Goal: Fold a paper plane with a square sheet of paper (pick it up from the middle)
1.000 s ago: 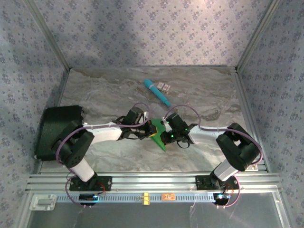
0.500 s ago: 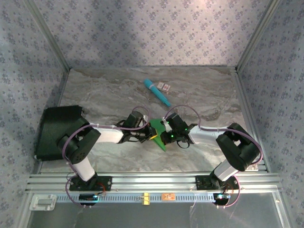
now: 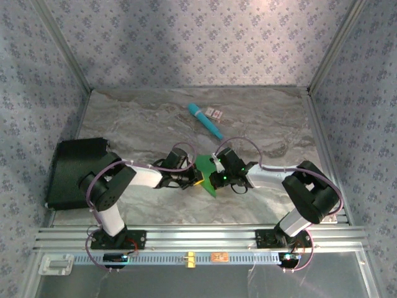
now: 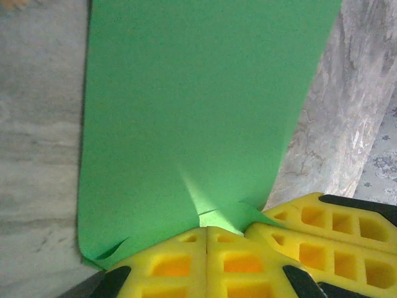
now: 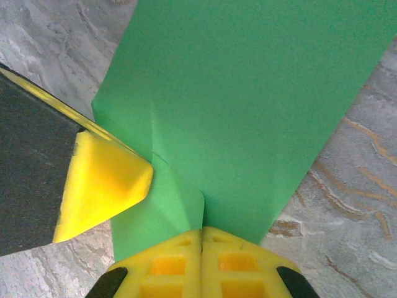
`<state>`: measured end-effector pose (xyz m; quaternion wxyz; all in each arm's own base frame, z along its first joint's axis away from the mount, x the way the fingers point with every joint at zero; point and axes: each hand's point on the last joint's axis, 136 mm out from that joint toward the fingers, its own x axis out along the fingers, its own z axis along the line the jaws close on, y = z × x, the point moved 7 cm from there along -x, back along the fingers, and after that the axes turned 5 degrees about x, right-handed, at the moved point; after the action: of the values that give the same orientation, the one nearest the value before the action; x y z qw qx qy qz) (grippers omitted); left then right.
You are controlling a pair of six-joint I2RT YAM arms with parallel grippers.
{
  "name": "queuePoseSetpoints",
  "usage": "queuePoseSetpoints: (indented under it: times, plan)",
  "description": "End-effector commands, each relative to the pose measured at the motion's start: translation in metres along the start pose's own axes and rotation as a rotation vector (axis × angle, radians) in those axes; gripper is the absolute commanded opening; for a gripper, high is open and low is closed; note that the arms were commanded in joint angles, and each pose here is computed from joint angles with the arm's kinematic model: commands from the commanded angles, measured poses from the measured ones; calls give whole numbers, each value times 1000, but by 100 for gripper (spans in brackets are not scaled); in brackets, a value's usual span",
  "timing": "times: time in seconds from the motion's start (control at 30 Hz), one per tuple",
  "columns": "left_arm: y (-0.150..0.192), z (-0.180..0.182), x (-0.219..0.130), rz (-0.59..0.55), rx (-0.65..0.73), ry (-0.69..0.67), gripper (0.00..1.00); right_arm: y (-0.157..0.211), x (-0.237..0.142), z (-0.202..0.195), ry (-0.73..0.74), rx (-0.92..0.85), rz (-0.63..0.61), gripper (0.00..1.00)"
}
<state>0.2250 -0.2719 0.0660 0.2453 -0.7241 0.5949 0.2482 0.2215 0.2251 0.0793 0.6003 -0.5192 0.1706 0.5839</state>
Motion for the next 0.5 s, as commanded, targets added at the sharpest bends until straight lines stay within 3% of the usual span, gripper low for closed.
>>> queuePoseSetpoints:
  times: [0.0,0.07,0.2,0.37,0.47]
  plan:
    - [5,20,4,13,-13,-73,5,6,-2,-6,26,19,16,0]
    - [5,21,4,16,-18,-78,5,5,-4,-5,15,19,9,0]
    - [5,22,2,17,-8,-99,5,-4,-16,0,-7,41,-23,11]
    - [5,22,2,17,-6,-101,5,-13,-41,-4,-38,119,-59,39]
    - [5,21,2,18,-5,-101,5,-10,-49,3,-157,149,-28,41]
